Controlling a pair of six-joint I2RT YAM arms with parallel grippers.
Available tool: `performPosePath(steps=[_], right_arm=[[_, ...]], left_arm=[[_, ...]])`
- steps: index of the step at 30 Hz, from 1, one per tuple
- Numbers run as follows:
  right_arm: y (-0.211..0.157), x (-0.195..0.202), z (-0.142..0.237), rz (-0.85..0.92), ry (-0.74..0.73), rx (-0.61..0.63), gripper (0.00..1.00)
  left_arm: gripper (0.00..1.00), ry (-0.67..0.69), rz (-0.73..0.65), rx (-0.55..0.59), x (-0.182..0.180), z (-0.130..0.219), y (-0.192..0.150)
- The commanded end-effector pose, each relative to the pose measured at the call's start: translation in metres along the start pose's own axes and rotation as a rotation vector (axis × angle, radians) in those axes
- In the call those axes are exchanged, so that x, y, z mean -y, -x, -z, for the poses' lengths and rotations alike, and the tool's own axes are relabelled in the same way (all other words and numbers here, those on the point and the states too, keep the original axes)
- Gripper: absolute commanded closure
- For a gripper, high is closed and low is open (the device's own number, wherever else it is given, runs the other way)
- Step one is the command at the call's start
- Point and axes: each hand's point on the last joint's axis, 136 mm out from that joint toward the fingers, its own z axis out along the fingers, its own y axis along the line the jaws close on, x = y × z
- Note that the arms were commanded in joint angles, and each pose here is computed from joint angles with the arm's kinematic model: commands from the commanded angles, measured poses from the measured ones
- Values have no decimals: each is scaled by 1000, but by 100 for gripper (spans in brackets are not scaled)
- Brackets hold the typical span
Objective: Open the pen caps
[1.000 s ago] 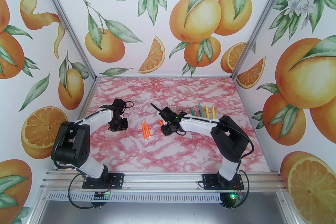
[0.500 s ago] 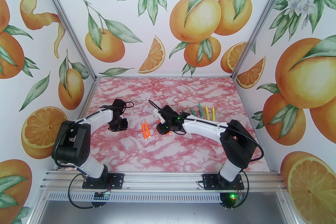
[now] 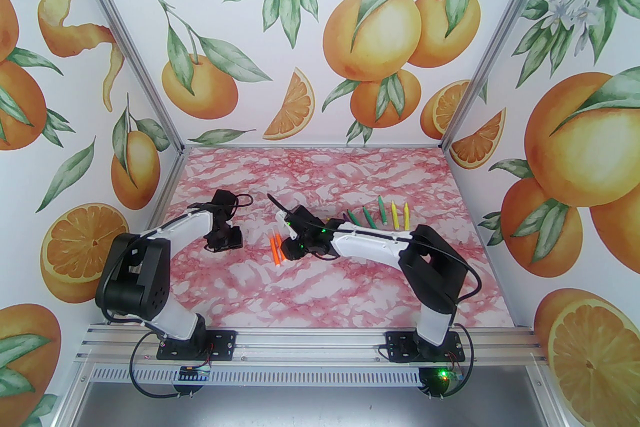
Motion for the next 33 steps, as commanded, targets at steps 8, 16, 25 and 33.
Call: performPosePath(steps=[8, 16, 25, 33], right_arm=[[12, -10, -27, -18, -42, -6, 62], [12, -1, -38, -18, -126, -29, 62], [6, 7, -45, 6, -187, -68, 62], [-5, 22, -47, 46, -267, -131, 63]], left_arm=[[35, -239, 36, 367, 28, 76, 41], [28, -297, 76, 487, 20, 103, 45], [27, -332, 111, 524, 12, 110, 44], [26, -358, 128, 550, 11, 117, 46]])
